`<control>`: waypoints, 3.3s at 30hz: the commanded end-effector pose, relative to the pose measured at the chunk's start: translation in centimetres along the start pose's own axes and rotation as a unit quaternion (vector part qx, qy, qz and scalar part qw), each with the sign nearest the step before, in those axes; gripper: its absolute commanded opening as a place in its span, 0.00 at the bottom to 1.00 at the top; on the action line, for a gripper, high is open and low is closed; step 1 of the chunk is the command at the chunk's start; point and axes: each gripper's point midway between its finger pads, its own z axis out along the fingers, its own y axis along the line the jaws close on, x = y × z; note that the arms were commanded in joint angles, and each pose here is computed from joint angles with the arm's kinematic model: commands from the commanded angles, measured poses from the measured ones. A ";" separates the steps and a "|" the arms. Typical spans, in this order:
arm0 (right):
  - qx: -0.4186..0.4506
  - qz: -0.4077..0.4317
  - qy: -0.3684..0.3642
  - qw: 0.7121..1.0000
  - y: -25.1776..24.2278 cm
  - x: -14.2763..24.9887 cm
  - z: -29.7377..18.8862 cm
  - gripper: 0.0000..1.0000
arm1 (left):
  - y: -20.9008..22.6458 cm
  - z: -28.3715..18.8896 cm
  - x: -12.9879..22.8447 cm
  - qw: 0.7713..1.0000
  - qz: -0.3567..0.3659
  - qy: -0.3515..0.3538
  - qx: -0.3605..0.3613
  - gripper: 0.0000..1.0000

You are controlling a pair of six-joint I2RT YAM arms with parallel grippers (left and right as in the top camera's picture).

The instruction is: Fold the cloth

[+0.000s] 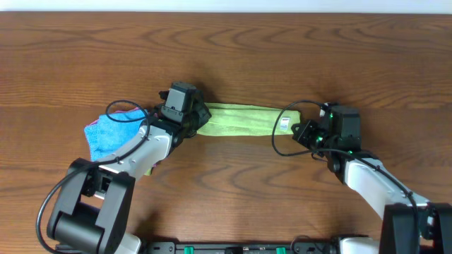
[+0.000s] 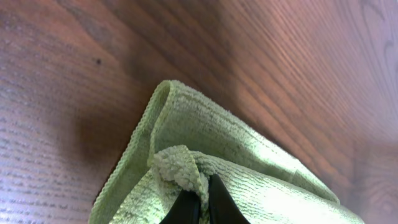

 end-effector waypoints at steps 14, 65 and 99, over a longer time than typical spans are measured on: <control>0.042 -0.002 -0.044 0.998 -1.8 -2.0 1.8 0.01 | 2.2 2.9 -2.0 0.999 -0.002 -0.040 -0.027 0.06; 0.000 0.016 0.014 1.000 1.2 0.3 -1.6 0.99 | -2.8 -3.0 -3.0 0.998 0.054 -0.006 -0.031 0.73; 0.059 0.049 0.034 0.997 -0.2 2.9 -6.0 0.99 | -1.5 2.1 1.1 0.991 0.104 0.002 -0.088 0.06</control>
